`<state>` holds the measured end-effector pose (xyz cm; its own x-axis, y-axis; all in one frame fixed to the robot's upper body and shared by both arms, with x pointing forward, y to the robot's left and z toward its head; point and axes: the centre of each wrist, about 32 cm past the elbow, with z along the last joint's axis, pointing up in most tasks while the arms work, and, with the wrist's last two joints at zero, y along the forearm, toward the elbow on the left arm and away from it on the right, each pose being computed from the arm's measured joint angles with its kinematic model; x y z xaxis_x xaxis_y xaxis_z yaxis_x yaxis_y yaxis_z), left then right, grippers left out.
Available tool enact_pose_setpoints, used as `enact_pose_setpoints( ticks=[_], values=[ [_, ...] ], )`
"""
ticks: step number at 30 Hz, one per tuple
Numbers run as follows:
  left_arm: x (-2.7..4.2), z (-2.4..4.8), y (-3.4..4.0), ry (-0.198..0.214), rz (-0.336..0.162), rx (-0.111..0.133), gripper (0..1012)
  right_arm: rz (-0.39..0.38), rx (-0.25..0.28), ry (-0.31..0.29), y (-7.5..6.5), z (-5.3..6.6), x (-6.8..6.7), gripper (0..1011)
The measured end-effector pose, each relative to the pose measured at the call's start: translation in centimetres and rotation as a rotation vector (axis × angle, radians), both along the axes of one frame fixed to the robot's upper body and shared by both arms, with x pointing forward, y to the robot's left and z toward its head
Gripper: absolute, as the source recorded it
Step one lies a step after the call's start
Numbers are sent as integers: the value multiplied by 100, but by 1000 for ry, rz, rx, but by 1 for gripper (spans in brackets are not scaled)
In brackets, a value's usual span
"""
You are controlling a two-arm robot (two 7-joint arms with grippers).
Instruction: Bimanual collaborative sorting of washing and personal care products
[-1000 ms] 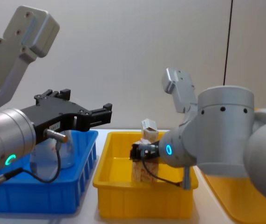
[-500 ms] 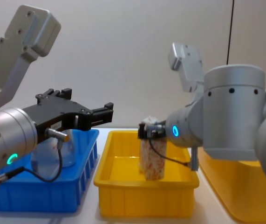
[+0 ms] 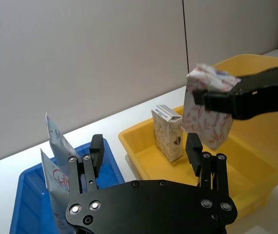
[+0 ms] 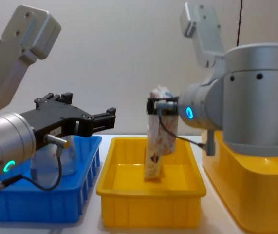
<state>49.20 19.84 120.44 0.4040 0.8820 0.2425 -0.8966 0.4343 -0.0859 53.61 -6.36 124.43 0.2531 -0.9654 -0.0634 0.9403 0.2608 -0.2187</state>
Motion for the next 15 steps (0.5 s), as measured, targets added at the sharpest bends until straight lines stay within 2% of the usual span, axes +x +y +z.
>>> enact_pose_setpoints(
  ticks=[5, 9, 15],
  values=[
    [0, 0, 0, 0, 0, 0, 1001, -5, -16, -69, -78, 68, -75, 372],
    [0, 0, 0, 0, 0, 0, 1001, -21, -37, -130, -201, 139, -130, 373],
    [0, 0, 0, 0, 0, 0, 1001, -39, -59, -187, -328, 201, -188, 372]
  ],
)
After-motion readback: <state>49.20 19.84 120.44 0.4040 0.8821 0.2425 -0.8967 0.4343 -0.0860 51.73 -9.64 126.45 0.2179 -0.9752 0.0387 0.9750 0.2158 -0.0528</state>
